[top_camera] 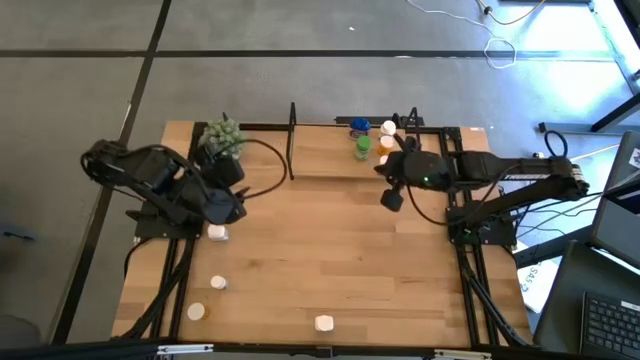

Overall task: Pick and place medicine bottles onto shelf by color
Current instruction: Put the green medicine on the shelf

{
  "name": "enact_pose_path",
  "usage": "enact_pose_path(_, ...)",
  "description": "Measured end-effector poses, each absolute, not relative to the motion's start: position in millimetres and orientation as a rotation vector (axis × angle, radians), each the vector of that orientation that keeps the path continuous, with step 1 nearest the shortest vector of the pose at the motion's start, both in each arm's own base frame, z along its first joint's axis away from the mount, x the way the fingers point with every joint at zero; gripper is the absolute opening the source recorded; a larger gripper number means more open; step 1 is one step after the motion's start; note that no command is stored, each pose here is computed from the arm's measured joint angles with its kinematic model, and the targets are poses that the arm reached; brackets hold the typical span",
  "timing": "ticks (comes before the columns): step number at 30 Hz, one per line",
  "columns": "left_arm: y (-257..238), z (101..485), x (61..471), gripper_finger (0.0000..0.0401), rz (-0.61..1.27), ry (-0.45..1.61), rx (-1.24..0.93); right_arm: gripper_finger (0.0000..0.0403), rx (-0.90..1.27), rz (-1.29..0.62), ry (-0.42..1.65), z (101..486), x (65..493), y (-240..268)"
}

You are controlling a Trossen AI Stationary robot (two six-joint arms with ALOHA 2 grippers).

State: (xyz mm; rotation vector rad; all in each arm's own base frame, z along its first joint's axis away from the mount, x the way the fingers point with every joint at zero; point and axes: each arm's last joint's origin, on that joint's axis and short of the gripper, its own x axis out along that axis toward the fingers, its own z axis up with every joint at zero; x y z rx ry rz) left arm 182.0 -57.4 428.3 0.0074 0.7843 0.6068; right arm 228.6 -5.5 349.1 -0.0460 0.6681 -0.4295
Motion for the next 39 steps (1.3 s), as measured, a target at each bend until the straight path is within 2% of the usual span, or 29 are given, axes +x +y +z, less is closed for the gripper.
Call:
enact_pose_path(9, -73.3, 404.9, 189.3, 0.0279, 0.608, 0.762, -0.004, 0.0002, 0.039, -0.344, 0.881, 342.3, 252.0, -23.9)
enact_pose_path(20, -81.2, 401.4, 187.5, 0.0279, 0.599, 0.743, -0.029, 0.0002, 0.159, -0.320, 1.094, 289.4, 286.8, -82.7)
enact_pose_path(30, -81.1, 401.3, 187.3, 0.0279, 0.602, 0.742, -0.035, 0.0002, 0.355, -0.520, 1.152, 267.6, 297.7, -146.7)
enact_pose_path(39, -81.2, 401.4, 187.4, 0.0279, 0.602, 0.741, -0.037, 0.0003, 0.406, -0.548, 1.253, 256.1, 305.7, -159.3)
